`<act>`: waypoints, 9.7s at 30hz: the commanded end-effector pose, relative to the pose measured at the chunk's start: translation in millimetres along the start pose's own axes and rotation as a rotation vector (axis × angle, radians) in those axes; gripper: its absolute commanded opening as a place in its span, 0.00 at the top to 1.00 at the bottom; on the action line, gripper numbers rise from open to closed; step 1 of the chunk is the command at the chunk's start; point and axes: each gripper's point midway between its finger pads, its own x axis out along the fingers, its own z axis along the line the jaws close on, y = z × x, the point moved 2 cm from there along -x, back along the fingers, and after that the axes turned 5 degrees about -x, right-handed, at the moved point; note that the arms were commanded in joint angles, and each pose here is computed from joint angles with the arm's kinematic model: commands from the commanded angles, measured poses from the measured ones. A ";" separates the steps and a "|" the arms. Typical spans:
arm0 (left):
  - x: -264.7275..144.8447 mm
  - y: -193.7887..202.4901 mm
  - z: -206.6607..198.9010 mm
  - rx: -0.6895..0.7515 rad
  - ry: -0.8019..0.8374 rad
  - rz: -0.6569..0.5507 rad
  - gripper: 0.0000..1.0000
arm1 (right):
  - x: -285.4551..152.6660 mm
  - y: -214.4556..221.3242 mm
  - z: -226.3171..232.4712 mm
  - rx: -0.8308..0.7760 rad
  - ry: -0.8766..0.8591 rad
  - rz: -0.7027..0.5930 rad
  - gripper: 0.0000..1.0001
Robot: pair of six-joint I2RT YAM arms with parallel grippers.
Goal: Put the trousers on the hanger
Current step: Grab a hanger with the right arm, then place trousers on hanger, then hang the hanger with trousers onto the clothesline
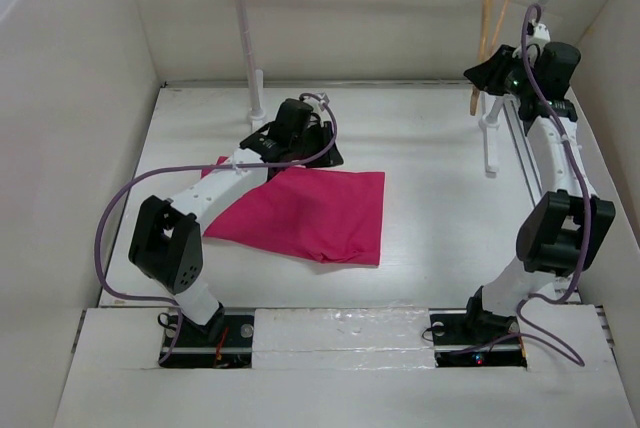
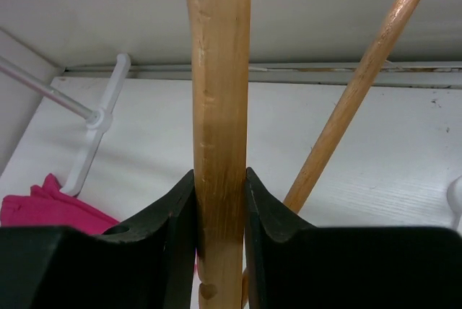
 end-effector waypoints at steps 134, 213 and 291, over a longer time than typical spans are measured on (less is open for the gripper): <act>72.3 160.6 -4.6 -0.231 -0.177 -0.128 1.00 | -50.7 327.9 173.9 -0.093 -0.224 0.488 1.00; -137.5 -86.7 -215.1 -0.015 0.209 -0.595 1.00 | -121.8 122.3 345.4 0.089 -0.640 0.047 0.68; -83.1 15.1 -66.2 0.002 -0.013 -0.334 0.01 | -13.9 -99.7 17.6 0.292 -0.385 -0.394 0.00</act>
